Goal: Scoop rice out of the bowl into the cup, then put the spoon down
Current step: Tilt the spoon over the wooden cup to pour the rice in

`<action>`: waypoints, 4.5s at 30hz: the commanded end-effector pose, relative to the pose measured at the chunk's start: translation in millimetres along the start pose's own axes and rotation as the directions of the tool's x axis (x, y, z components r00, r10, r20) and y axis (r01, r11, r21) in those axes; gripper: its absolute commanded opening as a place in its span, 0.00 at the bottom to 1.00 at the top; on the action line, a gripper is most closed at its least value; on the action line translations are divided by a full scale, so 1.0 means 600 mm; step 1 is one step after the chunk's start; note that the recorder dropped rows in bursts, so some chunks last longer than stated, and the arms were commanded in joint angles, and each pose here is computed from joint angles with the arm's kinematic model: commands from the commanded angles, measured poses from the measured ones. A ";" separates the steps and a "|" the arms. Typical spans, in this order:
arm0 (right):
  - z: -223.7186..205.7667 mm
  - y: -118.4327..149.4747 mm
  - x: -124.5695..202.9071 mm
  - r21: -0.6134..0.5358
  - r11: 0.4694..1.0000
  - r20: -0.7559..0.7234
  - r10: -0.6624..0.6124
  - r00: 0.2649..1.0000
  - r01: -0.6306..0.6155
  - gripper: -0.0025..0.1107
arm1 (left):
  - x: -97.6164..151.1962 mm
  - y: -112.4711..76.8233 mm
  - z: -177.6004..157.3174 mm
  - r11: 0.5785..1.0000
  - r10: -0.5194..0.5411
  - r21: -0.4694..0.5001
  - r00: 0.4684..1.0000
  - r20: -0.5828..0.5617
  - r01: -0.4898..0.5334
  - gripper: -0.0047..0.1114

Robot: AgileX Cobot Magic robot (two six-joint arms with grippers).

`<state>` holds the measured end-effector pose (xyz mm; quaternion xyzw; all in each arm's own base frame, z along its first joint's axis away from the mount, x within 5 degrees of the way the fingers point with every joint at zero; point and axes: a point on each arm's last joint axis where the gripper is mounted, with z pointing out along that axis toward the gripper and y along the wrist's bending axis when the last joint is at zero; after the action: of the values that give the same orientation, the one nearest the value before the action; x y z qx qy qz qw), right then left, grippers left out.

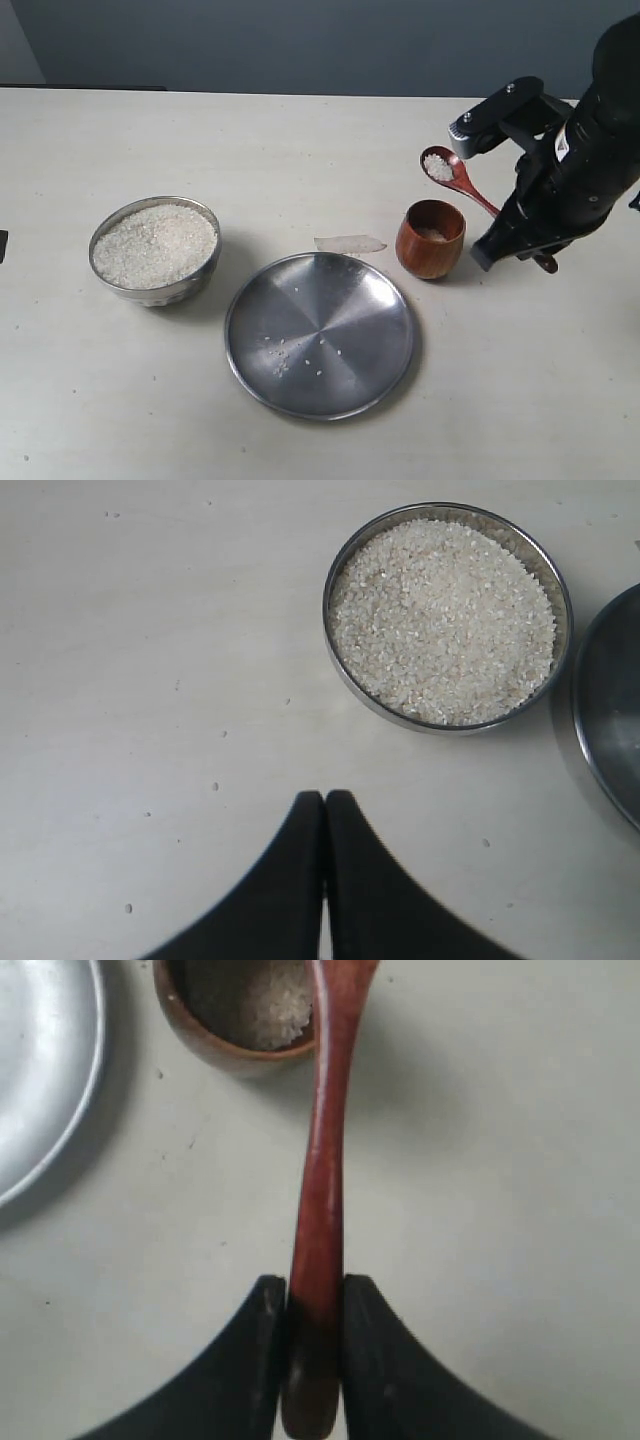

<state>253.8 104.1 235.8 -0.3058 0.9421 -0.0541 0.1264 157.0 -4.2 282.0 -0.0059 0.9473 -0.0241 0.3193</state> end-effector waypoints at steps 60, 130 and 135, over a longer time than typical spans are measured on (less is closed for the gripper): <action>0.036 0.007 0.010 0.250 0.932 -0.159 -0.228 0.961 0.262 0.02 | -0.002 -0.003 0.000 1.000 0.004 0.007 1.000 0.007 -0.004 0.04; 0.051 0.046 0.000 0.462 0.793 -0.338 -0.257 0.905 0.397 0.02 | -0.003 -0.003 0.000 1.000 0.004 0.007 1.000 0.009 -0.004 0.04; 0.050 0.046 0.000 0.463 0.793 -0.336 -0.256 0.906 0.396 0.02 | -0.003 -0.003 0.000 1.000 0.004 0.007 1.000 0.009 -0.004 0.04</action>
<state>246.3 127.0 200.6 -0.4101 0.8354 -0.3596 0.0681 157.0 -4.2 282.0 -0.0059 0.9473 -0.0241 0.3193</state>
